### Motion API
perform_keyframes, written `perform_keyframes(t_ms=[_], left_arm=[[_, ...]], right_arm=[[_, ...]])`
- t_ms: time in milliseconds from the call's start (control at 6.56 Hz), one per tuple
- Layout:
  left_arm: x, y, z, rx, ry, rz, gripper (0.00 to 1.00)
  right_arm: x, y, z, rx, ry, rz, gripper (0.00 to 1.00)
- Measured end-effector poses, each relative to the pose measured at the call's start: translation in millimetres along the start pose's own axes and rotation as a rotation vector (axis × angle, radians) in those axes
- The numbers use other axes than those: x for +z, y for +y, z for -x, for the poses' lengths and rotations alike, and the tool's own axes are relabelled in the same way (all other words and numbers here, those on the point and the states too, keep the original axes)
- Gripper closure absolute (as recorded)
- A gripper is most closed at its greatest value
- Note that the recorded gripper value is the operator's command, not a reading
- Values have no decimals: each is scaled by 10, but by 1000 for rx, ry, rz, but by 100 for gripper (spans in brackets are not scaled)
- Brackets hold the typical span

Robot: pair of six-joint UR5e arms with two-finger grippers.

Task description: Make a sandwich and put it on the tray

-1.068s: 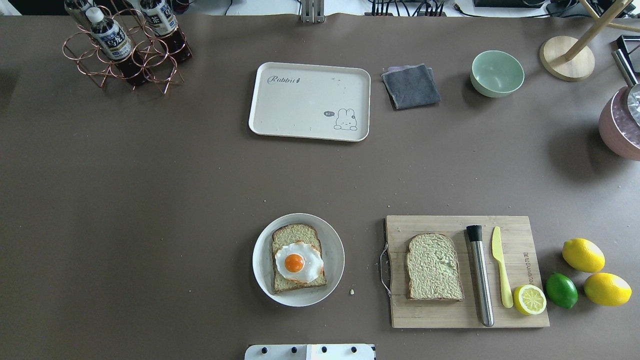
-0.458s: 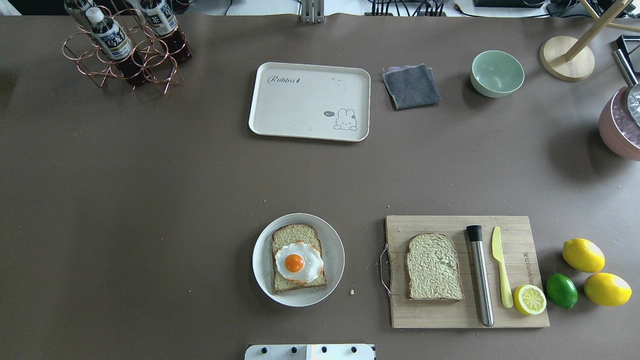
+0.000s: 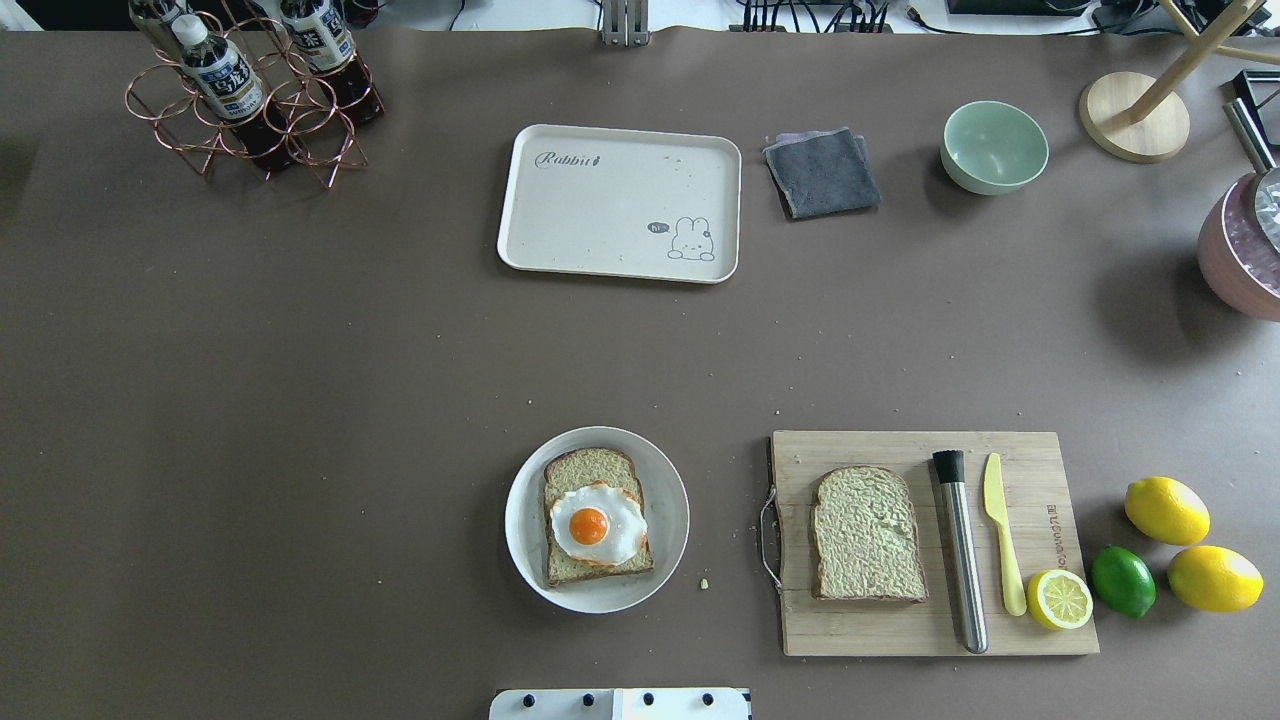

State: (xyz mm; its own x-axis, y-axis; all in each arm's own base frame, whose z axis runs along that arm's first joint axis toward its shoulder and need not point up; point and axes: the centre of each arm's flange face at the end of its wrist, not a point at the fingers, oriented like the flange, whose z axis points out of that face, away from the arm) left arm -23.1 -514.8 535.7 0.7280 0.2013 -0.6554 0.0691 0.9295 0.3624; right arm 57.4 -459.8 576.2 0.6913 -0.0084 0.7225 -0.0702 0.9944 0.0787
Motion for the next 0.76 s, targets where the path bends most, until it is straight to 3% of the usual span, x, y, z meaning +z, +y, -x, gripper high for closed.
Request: perform_keyframes(t_ms=[763], left_arm=[[39,-32,27,-3,-1,4,2]], right_arm=[[-9,-9,16,-2,-5,-2,0]])
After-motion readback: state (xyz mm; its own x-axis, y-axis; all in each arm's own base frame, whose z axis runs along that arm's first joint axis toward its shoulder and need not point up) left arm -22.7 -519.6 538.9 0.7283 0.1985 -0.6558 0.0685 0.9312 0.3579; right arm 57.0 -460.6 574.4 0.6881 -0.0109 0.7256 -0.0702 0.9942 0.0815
